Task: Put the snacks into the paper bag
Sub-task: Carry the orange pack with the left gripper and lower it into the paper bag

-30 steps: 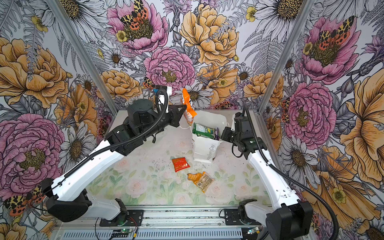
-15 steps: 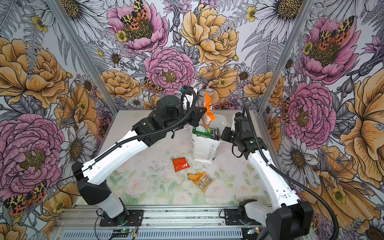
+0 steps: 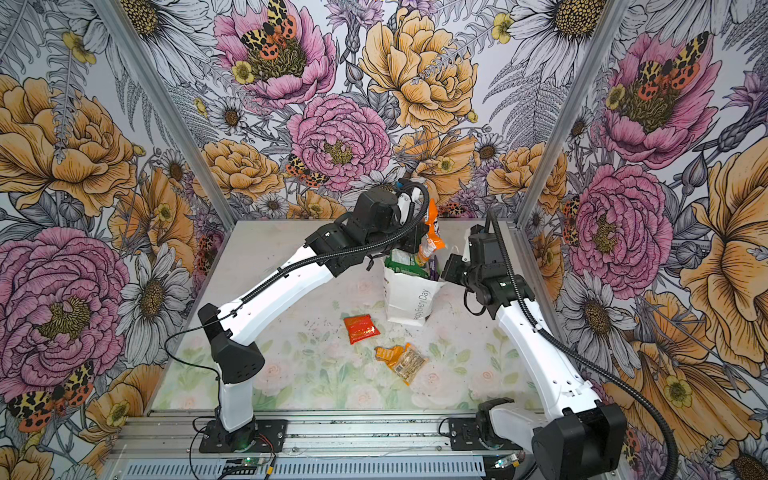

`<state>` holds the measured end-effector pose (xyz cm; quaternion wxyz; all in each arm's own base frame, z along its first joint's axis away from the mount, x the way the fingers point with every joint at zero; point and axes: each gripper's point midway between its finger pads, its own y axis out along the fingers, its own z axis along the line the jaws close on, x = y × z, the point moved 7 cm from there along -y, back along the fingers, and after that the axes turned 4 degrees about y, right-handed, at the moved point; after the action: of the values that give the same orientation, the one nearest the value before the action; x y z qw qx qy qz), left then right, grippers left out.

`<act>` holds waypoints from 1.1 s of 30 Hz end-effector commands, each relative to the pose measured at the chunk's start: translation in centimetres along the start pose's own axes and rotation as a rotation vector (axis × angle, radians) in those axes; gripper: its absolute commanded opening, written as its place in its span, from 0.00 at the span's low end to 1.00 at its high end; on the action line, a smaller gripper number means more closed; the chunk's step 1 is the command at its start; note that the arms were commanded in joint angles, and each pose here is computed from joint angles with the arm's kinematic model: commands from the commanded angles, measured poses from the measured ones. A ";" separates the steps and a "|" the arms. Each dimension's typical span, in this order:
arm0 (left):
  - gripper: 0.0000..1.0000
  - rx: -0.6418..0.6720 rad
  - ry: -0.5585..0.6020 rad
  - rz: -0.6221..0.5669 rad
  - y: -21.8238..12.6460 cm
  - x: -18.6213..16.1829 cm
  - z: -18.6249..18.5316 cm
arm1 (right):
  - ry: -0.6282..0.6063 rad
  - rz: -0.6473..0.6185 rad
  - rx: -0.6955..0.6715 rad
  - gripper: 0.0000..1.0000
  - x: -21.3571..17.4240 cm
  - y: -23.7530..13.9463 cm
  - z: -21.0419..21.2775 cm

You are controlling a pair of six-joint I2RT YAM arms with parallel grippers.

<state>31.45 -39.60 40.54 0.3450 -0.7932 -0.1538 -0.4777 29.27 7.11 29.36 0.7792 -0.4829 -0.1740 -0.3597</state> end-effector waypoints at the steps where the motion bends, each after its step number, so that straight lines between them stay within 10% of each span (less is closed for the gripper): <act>1: 0.00 -0.012 -0.019 -0.027 -0.8 1.4 0.0 | 0.000 -0.010 0.009 0.00 -0.1 -0.6 -0.1; 33: 0.03 0.066 -0.116 0.169 2.7 -2.4 2.9 | -0.007 -0.016 0.005 0.00 -0.1 -0.8 -0.1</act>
<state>33.74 -39.66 34.72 0.4212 -0.8090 -0.1095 -0.3952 28.98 6.96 29.26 0.7785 -0.4831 -0.1740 -0.3611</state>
